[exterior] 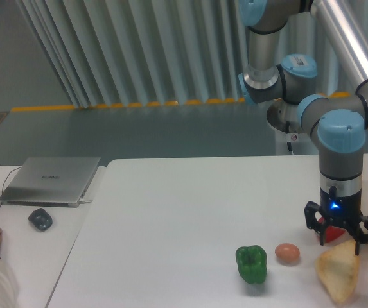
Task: Place the triangular bread on the table
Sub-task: 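Release the triangular bread onto the table and raise the gripper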
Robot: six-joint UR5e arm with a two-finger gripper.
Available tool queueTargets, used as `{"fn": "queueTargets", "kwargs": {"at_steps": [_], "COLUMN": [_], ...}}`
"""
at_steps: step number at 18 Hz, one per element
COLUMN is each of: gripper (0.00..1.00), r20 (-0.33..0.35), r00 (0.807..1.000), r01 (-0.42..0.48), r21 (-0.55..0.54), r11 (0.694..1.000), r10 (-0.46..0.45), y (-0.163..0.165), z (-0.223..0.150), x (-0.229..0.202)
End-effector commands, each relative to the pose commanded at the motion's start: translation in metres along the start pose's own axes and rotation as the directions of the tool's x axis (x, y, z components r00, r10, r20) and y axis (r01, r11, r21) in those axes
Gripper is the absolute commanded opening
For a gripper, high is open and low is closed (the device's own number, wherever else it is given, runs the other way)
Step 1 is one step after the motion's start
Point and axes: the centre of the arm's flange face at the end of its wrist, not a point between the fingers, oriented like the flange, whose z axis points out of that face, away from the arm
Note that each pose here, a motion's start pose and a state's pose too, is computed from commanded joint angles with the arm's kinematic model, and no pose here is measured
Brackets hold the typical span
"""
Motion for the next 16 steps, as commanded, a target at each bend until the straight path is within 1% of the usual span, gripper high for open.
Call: {"fn": "queueTargets", "kwargs": {"at_steps": [1,2,4,7,9,12,13,14,16], "gripper": [1.0,1.0,1.0,1.0,1.0,1.0,1.0,1.0,1.0], "r20": [0.002,-0.001,-0.01,-0.009,0.015,0.023,0.015,0.013,-0.025], "r00": [0.997,0.994,0.982,0.941,0.908,0.848,0.822,0.778,0.729], "r01": [-0.074,-0.11,-0.189,-0.338,-0.417,-0.525,-0.565,-0.623,-0.681], "r21": [-0.004,-0.006,-0.014,-0.021,-0.061,-0.102,-0.105,-0.11,-0.123], "r11": [0.997,0.994,0.982,0.941,0.907,0.845,0.818,0.774,0.722], "r10": [0.074,0.11,0.189,0.338,0.418,0.53,0.569,0.628,0.684], "y": [-0.001,0.0,0.012,0.024,0.029,0.034,0.037,0.041,0.052], "z": [0.0,0.001,-0.001,-0.005,-0.012,-0.018,-0.017,-0.025,-0.026], "x": [0.002,0.003,0.008,0.003,0.0,-0.005,-0.008,-0.012,-0.022]}}
